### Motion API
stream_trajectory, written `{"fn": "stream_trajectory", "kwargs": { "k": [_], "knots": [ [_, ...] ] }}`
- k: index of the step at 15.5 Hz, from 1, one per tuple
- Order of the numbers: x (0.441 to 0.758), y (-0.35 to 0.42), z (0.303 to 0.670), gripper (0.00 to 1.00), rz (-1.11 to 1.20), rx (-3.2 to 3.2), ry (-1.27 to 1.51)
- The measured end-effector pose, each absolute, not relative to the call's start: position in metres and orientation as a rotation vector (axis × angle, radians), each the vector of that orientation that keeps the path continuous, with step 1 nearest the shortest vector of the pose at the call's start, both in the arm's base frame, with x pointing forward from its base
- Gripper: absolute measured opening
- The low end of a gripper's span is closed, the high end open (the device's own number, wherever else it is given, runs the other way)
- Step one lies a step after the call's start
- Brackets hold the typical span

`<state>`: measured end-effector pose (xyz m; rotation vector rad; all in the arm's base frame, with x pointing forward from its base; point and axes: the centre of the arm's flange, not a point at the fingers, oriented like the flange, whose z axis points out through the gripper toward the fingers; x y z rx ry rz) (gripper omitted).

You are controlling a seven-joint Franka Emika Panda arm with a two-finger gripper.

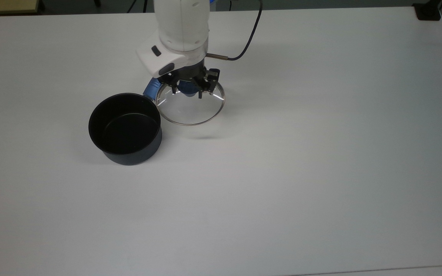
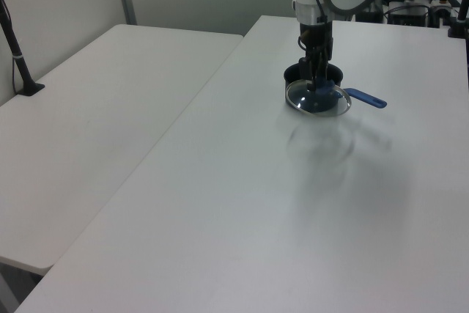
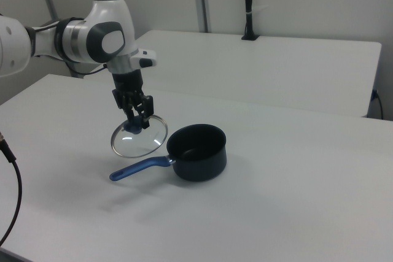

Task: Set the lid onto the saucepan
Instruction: 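Carry the lid over the navy saucepan's opening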

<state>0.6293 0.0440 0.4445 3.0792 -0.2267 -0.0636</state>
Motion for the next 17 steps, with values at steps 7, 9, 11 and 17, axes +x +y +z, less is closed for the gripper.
{"fn": "stream_trajectory", "kwargs": {
  "k": [7,9,11,17],
  "knots": [
    [0.636,0.019,0.454,0.61,-0.031,3.074,-0.29],
    [0.638,0.014,0.458,0.61,-0.016,3.078,-0.298],
    [0.64,0.008,0.46,0.61,-0.011,3.08,-0.314],
    [0.646,-0.024,0.465,0.61,0.012,3.069,-0.365]
  ]
}}
